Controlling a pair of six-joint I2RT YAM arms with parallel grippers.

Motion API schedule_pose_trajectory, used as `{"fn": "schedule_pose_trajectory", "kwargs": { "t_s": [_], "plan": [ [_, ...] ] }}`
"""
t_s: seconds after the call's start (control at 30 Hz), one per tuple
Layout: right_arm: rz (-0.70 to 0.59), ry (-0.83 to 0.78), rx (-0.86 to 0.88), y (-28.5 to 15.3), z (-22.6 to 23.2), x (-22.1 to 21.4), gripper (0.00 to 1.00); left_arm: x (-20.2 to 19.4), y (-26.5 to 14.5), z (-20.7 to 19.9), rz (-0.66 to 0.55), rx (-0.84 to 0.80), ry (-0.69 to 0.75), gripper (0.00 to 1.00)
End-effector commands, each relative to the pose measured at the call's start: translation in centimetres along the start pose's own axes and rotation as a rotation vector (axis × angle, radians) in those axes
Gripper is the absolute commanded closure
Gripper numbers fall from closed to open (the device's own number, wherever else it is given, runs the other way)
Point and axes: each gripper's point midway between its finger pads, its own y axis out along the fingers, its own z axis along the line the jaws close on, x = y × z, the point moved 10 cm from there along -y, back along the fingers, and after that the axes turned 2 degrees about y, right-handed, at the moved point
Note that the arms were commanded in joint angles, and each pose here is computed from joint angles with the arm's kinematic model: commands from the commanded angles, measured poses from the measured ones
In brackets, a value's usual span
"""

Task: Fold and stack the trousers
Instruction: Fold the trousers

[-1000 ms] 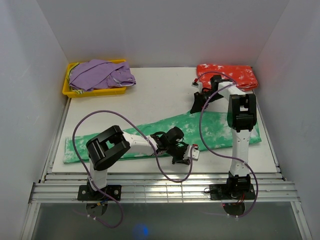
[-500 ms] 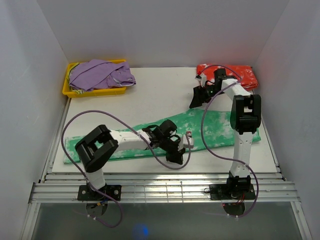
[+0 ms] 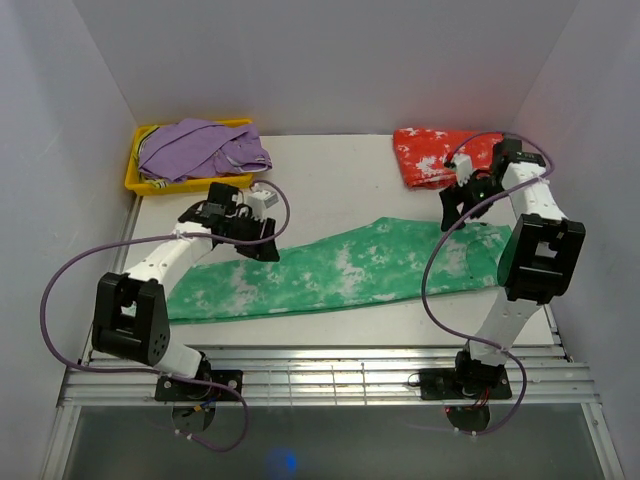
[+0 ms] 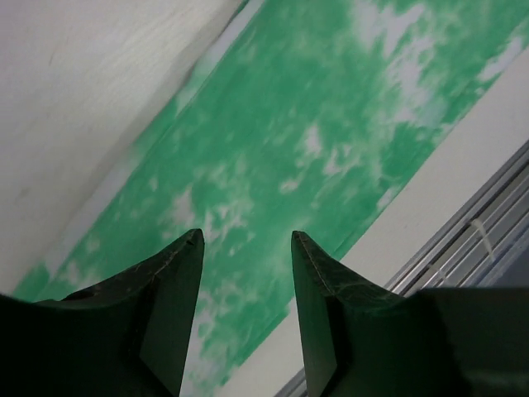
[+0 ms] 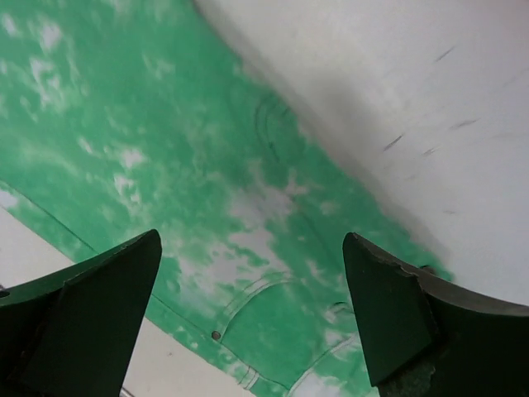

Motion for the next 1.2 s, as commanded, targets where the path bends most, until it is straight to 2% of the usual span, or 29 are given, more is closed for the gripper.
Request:
{"fn": "schedule_pose_trajectory", "kwargs": {
  "t_s": [0.0,0.03,0.17,0.3,0.43,0.53,0.67,0.83,0.93,1.0,1.03,1.07,1.1,1.17],
  "plan": [
    [0.301,0.019,0.104,2.3,1.6,-6.5,0.04,-5.7,-2.4,1.5,0.288,0.108,-0.176,0.43],
    [0.327,0.021,0.104,2.7,1.7,-7.4,0.04,-6.4,-3.1,2.8,0.301,0.161,-0.205,0.45],
    [0.437,0.063,0.049,4.5,1.3,-11.4,0.04,-7.3,-4.3,5.5,0.406,0.295,-0.165,0.44],
    [0.520,0.139,0.046,4.4,1.4,-14.5,0.03,-8.8,-1.5,8.7,0.540,0.297,-0.188,0.44],
    [0.532,0.160,0.052,3.9,2.5,-15.6,0.04,-6.5,2.1,13.2,0.511,0.346,-0.184,0.45],
    [0.472,0.190,0.043,3.5,2.5,-14.3,0.05,-4.2,4.5,16.4,0.476,0.377,-0.168,0.46],
    [0.391,0.271,0.107,3.1,2.2,-11.8,0.07,-1.3,5.3,18.8,0.415,0.404,-0.111,0.45],
    [0.242,0.254,0.082,0.9,1.8,-8.5,0.07,0.8,3.3,17.5,0.337,0.354,-0.028,0.42],
    [0.117,0.194,0.051,-1.2,1.4,-6.0,0.01,1.5,0.6,15.6,0.275,0.341,0.002,0.38],
    [0.054,0.166,0.043,-2.1,1.3,-4.6,0.14,1.5,-1.5,14.3,0.212,0.331,-0.028,0.34],
    [0.037,0.165,0.052,-2.3,1.2,-4.3,0.16,1.4,-2.1,14.1,0.192,0.333,-0.049,0.26],
    [0.030,0.163,0.065,-2.2,1.1,-4.2,0.21,1.3,-2.7,13.8,0.177,0.328,-0.080,0.25],
    [0.033,0.171,0.071,-2.1,1.1,-4.1,0.31,1.2,-3.3,13.6,0.168,0.331,-0.097,0.25],
    [0.058,0.189,0.075,-1.6,0.8,-4.5,0.39,0.5,-5.7,14.6,0.126,0.387,-0.169,0.24]
  ]
}}
